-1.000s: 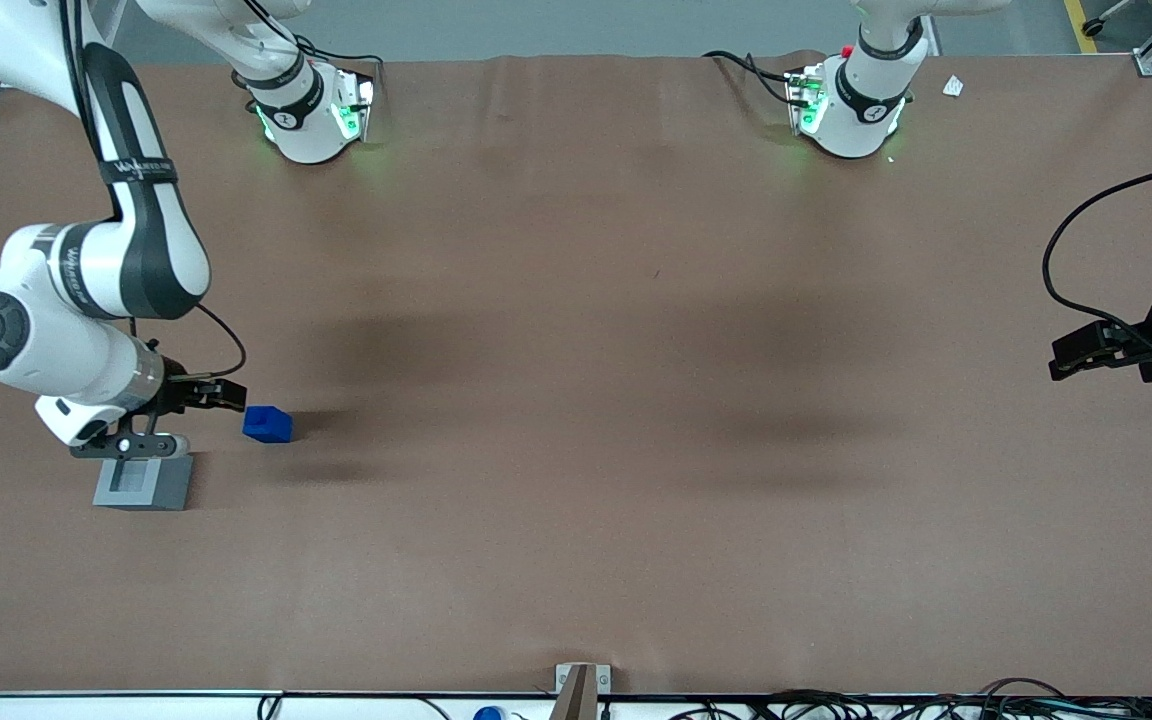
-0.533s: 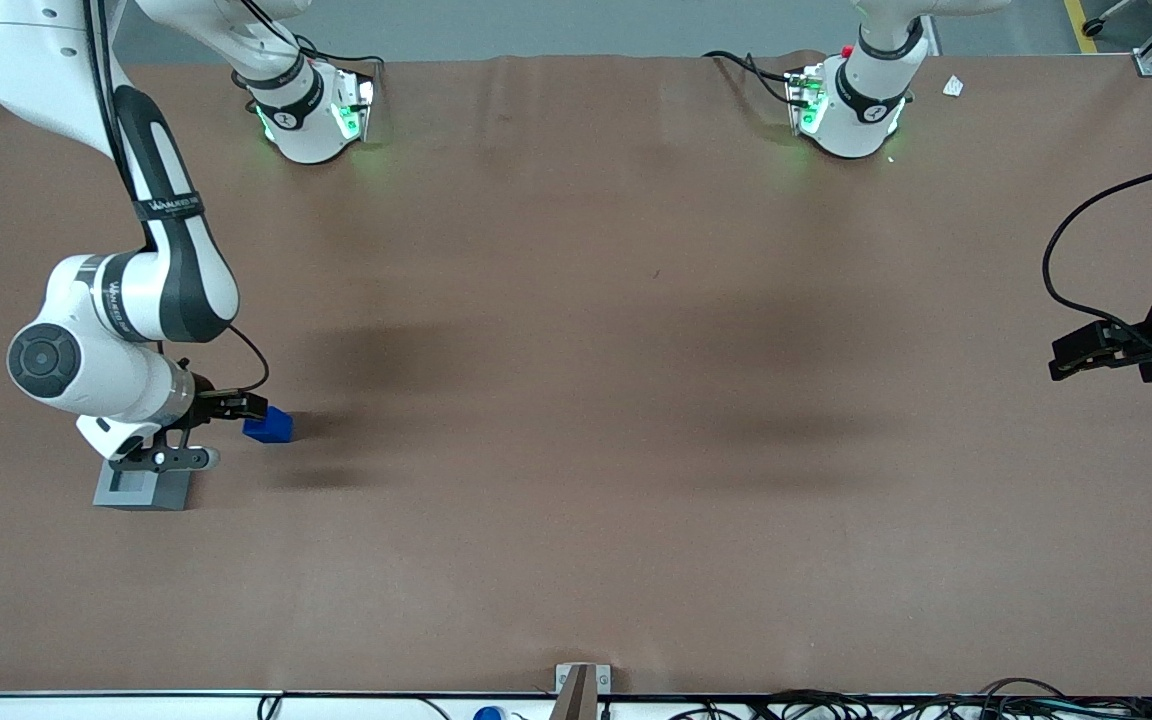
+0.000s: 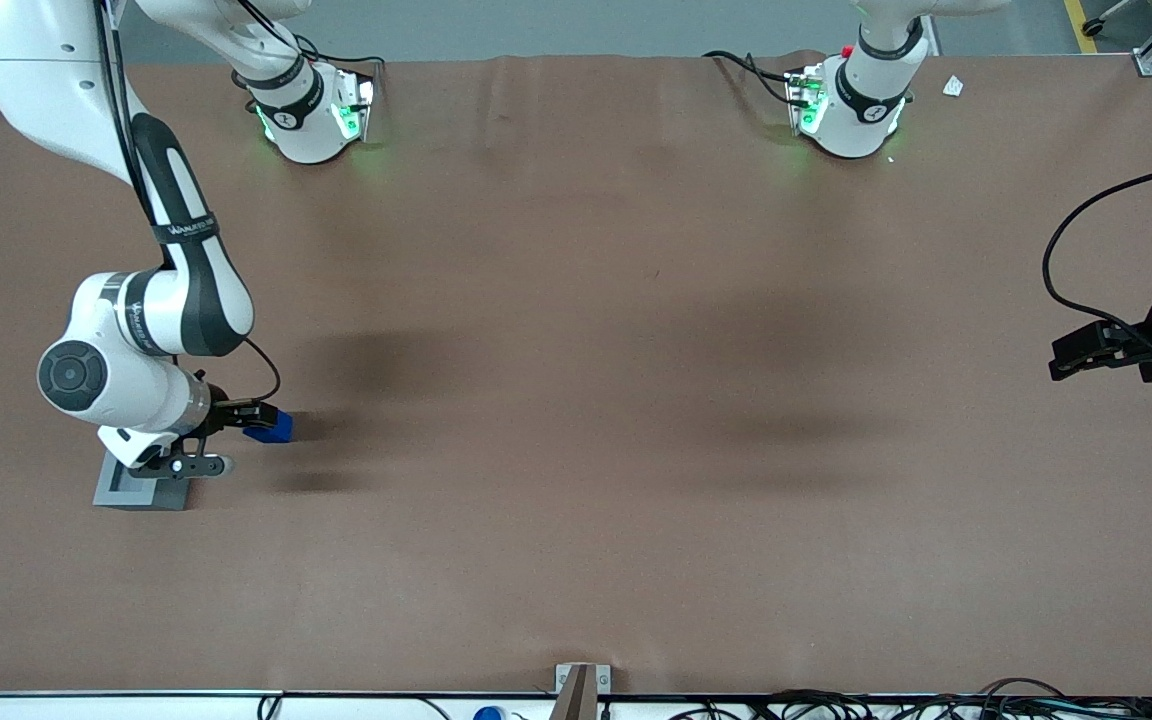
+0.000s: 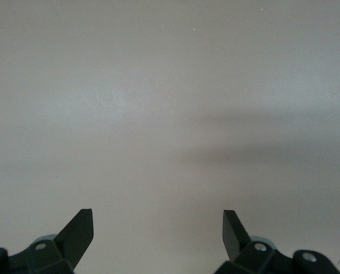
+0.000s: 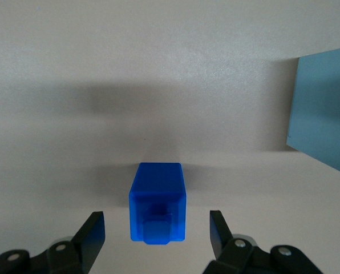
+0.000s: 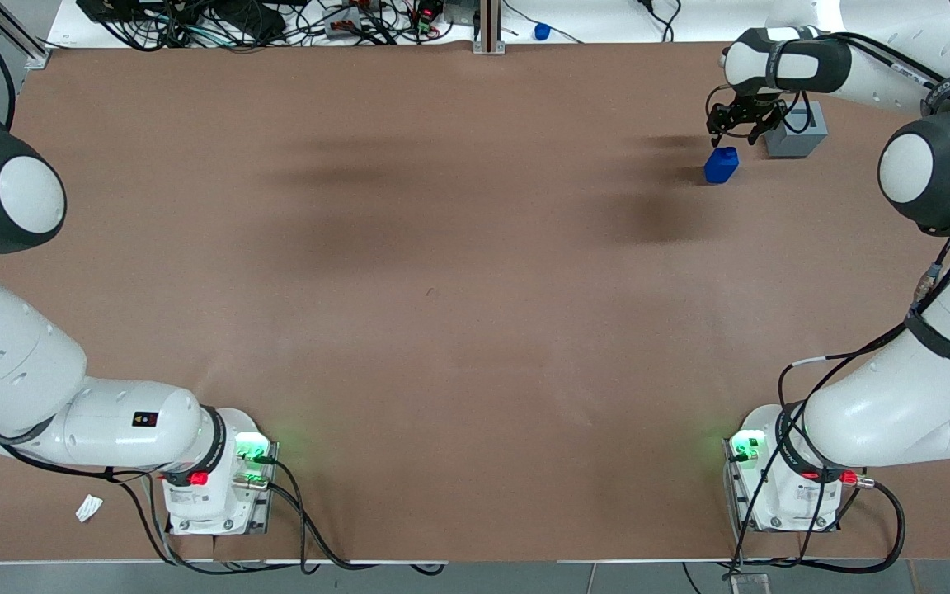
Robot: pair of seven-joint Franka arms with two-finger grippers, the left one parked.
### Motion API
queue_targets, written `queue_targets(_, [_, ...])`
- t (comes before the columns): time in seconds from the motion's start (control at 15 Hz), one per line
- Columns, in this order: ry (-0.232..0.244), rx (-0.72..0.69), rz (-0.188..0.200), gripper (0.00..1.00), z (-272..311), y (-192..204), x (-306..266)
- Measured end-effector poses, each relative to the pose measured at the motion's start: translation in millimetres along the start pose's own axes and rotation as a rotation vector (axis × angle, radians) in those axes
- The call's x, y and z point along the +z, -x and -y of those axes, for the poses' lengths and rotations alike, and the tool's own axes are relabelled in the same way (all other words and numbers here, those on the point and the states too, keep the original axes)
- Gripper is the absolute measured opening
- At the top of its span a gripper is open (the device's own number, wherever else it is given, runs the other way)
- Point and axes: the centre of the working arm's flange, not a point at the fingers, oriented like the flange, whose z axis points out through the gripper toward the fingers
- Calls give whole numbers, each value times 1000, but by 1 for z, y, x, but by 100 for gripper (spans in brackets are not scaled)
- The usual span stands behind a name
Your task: Insert blue part into gray base with right arm
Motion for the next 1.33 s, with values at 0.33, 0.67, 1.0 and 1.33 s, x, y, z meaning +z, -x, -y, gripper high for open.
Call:
queue_targets(0.33, [2, -4, -36, 81, 2, 2, 20])
queue_targets(0.67, [4, -16, -44, 81, 10, 17, 51])
queue_targets(1.0, [5, -14, -44, 75, 9, 17, 51])
queue_targets(1.33, [7, -9, -45, 58, 5, 16, 50])
